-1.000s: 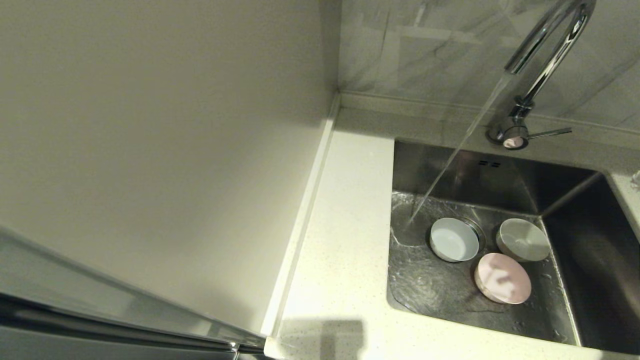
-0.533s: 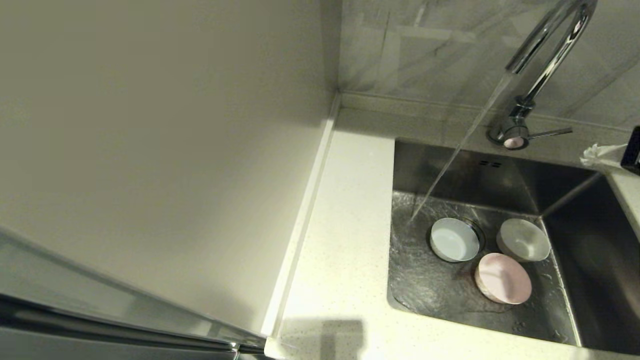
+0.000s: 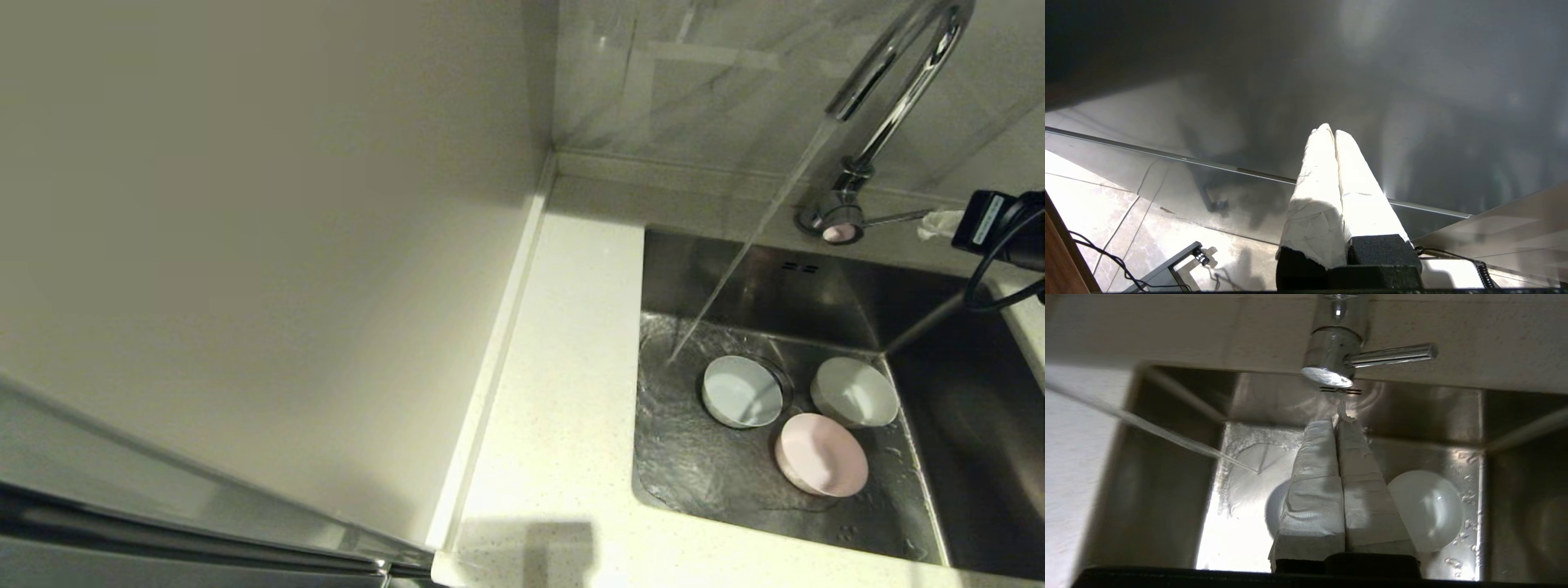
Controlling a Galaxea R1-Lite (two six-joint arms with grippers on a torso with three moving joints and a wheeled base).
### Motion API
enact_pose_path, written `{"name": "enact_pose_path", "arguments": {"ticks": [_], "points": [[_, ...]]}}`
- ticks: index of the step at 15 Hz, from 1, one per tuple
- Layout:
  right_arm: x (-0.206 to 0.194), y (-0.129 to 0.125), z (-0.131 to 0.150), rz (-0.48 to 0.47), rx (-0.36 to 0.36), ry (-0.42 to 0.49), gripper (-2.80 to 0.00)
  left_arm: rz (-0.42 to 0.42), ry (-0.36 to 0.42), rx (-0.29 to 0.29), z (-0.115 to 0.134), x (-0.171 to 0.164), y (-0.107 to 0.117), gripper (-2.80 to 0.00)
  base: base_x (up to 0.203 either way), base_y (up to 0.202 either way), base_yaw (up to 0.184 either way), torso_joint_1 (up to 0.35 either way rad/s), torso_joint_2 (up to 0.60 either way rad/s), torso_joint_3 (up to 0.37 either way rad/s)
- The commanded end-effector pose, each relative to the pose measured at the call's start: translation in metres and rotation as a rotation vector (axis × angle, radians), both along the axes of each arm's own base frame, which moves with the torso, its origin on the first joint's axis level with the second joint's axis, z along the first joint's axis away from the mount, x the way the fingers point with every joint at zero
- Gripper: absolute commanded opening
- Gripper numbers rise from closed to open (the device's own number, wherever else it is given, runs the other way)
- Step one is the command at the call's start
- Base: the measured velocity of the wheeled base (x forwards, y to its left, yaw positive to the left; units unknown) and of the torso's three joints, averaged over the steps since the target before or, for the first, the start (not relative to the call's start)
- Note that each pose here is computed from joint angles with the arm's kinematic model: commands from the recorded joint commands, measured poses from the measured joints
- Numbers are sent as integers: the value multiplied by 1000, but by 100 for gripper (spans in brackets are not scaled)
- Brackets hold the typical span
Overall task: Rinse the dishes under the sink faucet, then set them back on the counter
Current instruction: Turn off the faucet
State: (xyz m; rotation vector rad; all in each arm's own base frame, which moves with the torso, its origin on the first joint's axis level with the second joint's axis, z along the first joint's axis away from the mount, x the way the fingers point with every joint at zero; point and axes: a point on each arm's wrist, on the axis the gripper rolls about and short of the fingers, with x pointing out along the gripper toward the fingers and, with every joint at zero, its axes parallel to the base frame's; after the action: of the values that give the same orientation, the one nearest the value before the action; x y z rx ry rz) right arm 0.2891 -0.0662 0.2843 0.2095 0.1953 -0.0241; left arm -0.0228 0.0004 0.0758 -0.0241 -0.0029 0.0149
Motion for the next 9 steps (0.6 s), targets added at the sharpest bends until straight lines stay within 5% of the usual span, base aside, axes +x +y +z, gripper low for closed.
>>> {"name": "enact_pose_path", "arguments": {"ticks": [1, 9], "points": [[12, -3, -11, -2, -3, 27, -280, 1, -3, -1, 0, 0, 0, -280, 0, 0, 0, 0, 0, 0], [32, -8, -19, -14, -1, 46, -280, 0, -3, -1, 0, 0, 0, -280, 0, 0, 0, 0, 0, 0]]}}
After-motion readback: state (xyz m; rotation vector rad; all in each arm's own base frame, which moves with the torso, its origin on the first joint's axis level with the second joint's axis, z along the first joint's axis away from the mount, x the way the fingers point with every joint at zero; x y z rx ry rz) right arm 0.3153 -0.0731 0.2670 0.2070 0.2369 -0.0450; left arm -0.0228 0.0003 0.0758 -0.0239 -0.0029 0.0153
